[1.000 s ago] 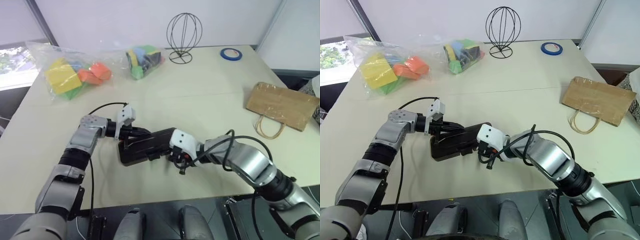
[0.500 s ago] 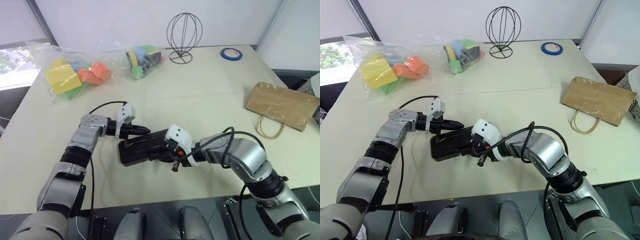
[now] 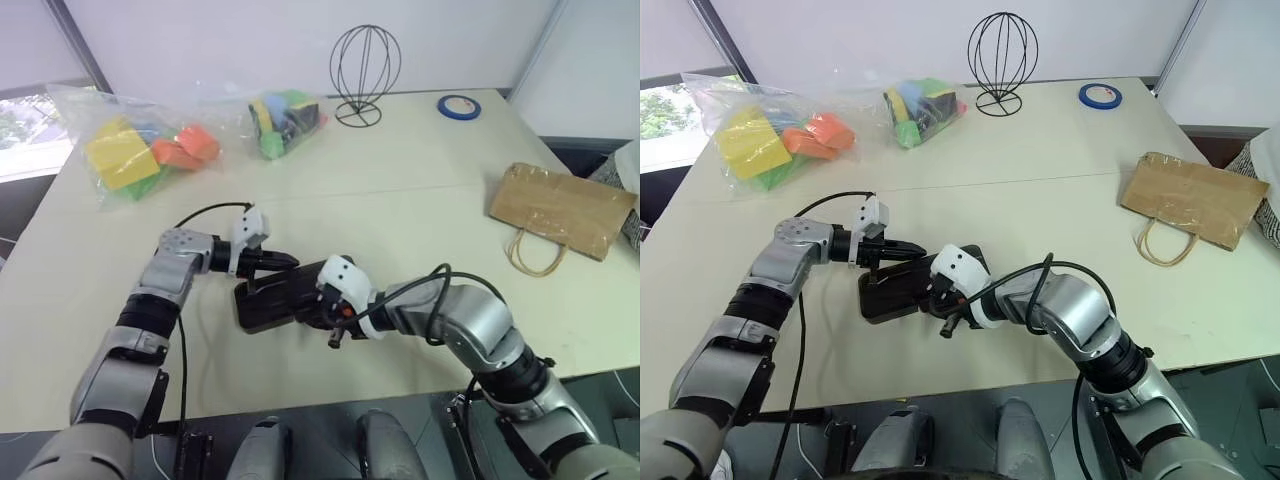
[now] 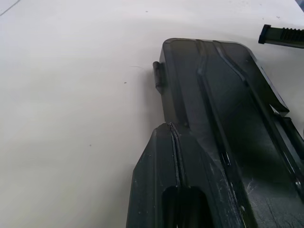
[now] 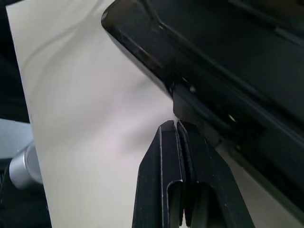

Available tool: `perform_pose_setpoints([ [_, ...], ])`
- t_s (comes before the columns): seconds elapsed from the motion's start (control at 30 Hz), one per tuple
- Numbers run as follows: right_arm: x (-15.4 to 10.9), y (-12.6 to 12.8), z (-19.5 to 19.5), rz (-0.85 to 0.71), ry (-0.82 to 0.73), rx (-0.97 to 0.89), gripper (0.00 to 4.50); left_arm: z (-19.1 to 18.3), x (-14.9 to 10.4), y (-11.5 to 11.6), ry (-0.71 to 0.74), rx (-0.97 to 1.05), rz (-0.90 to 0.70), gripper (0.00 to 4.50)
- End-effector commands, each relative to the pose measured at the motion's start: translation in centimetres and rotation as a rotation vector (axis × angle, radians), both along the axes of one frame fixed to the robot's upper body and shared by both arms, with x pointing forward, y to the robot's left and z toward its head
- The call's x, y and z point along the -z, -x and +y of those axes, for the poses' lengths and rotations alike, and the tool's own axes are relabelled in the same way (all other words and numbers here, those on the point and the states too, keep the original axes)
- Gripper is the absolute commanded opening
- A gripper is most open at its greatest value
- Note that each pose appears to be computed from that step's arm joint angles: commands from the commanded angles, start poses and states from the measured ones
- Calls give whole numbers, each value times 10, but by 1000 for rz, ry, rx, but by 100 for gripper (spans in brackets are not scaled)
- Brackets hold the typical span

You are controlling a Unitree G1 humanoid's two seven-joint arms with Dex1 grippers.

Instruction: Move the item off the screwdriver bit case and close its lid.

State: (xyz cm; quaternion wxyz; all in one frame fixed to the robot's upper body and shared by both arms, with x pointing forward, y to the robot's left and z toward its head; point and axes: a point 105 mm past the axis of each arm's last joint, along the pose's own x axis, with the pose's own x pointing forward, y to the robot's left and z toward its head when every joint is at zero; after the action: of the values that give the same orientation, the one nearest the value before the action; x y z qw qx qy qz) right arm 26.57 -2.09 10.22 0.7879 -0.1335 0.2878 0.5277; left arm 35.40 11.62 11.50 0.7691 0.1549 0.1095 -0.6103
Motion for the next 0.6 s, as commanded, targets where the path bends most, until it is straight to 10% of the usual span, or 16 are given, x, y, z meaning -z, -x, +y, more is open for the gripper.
perform_pose_setpoints([
  [0.03, -3, -4, 1, -55, 5, 22, 5, 5, 19, 10, -75, 29, 28, 0],
  [0.6, -8, -25, -4, -175, 18, 124, 5, 2, 53, 29, -164, 117, 50, 0],
])
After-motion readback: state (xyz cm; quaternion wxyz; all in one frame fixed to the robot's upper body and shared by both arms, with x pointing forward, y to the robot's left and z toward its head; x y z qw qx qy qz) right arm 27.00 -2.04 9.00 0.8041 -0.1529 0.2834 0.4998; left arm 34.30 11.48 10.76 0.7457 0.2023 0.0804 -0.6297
